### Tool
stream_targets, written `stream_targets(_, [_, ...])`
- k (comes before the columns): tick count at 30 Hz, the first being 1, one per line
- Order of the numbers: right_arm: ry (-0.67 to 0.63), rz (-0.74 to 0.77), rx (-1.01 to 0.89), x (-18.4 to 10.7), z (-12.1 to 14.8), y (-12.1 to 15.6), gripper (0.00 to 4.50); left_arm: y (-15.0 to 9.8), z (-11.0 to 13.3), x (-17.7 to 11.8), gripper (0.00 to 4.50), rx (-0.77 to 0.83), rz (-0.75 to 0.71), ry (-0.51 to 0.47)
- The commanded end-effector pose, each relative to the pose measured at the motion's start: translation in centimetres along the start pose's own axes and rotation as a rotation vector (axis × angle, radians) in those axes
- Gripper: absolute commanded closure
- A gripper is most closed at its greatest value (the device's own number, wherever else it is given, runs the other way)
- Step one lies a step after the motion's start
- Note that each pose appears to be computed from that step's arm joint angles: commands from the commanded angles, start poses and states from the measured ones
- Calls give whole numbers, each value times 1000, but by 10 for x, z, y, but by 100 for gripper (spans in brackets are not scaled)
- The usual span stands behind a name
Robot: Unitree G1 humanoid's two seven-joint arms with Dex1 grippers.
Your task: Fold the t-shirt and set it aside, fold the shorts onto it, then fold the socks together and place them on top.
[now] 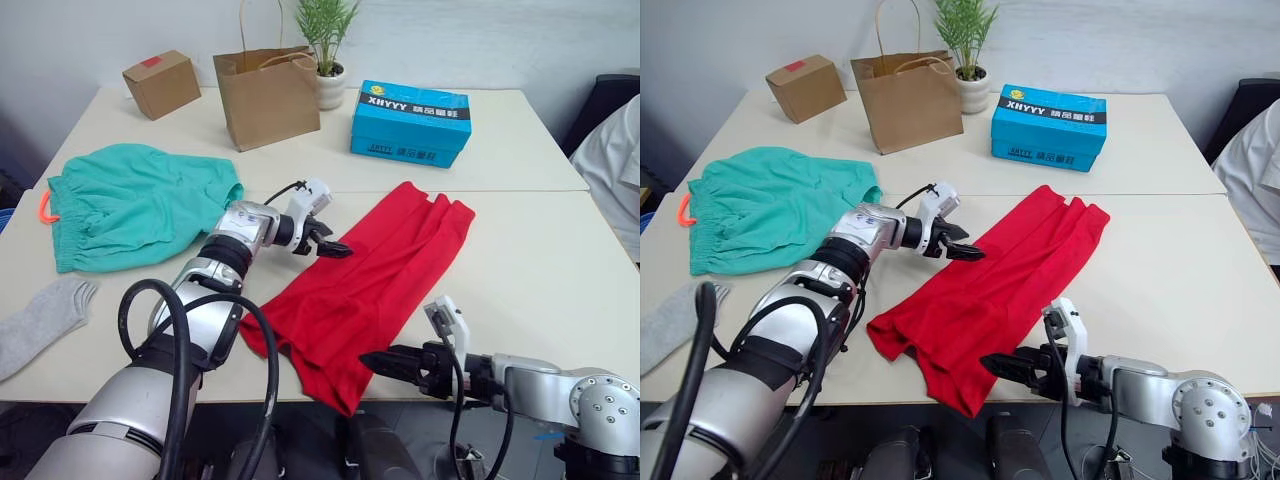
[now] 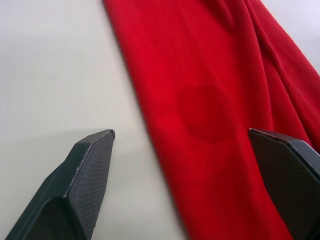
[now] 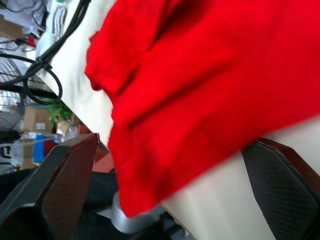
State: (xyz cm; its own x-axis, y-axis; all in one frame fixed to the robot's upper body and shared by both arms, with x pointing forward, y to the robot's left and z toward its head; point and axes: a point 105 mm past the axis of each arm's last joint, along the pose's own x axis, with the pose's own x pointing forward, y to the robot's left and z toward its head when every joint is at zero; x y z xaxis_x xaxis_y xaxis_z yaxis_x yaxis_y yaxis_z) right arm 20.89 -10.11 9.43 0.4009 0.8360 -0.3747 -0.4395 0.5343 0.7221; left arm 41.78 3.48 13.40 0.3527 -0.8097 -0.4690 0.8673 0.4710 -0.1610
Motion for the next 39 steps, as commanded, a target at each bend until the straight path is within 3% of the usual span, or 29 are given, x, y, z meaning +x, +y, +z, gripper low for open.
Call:
stream_targets(1, [36,55,83,11,-13,11,0,3,0,5,2,-43,51,-4])
stream_targets(4, [50,34,101,12,-16,12,52,-2,-1,11,0,-42,36,-2])
stream_targets(8, [46,6,117,14,-15,10,188,-7,-1,17,0,-19,20,3])
stream_targets(11, [32,0,119,15,-12,10,301,-4,-3,19,93,6,50,12])
stream_targets(15, [14,-42,98,13,-8,3,446,6,4,20,226,-33,152,-70])
stream_targets(22, [-12,-56,87,10,0,0,450,-10,-1,29,446,-42,46,-59])
stream_targets(28, [-21,-62,90,5,-1,0,450,-2,1,24,446,-64,78,-119])
stream_targets(33, [-27,-76,80,-4,2,-3,450,18,4,6,446,-118,168,-200])
stream_targets(39, [-22,-114,45,-20,11,-14,450,33,0,-10,446,-135,227,-186])
